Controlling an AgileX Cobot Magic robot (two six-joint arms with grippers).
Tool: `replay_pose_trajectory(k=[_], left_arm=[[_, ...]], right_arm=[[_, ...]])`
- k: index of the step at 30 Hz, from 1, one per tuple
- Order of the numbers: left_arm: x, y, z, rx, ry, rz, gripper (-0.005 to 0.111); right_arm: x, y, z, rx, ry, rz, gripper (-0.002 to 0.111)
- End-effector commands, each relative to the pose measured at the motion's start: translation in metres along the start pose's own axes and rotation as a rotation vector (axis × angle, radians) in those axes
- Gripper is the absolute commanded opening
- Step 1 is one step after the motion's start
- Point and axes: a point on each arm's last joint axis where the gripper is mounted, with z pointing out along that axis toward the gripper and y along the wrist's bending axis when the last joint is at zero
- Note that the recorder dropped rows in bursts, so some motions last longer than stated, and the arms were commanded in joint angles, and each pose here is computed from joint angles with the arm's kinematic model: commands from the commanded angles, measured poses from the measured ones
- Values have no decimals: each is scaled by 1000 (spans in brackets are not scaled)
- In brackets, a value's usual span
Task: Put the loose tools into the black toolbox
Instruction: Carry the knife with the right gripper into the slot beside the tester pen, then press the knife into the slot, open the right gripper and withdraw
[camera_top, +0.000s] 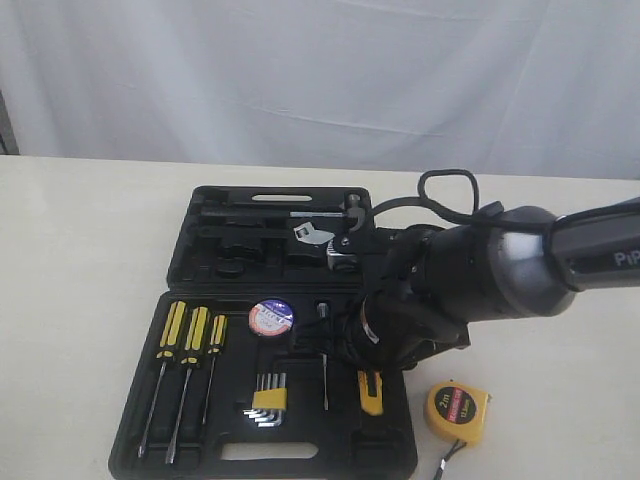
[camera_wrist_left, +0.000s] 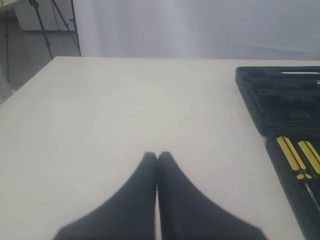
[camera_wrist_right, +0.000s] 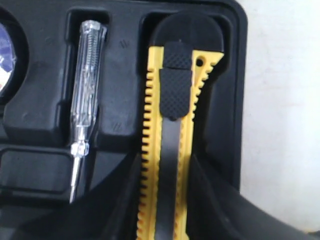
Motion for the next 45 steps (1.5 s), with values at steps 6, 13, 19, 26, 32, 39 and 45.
replay_pose_trajectory(k=[6,13,19,26,32,39,45], left_arm=[[0,-1,0,8,-9,-10,0],[0,-1,0,8,-9,-10,0],[0,-1,0,8,-9,-10,0],[0,-1,0,8,-9,-10,0],[0,-1,0,8,-9,-10,0],[0,-1,0,8,-9,-10,0],[0,-1,0,8,-9,-10,0]], right_arm=[[2,-2,1,20,18,-36,31],[0,-2,0,20,6,-65,67],[-8,-2,-19,-6,-46,-65,67],[-18,-4,-48,-46,-111,-58,33],[-11,-8,-49,-3,-35,-183,0],[2,-9,-43,-45,6,-256,0],[6,-10,-38,-80,-14,-259,0]])
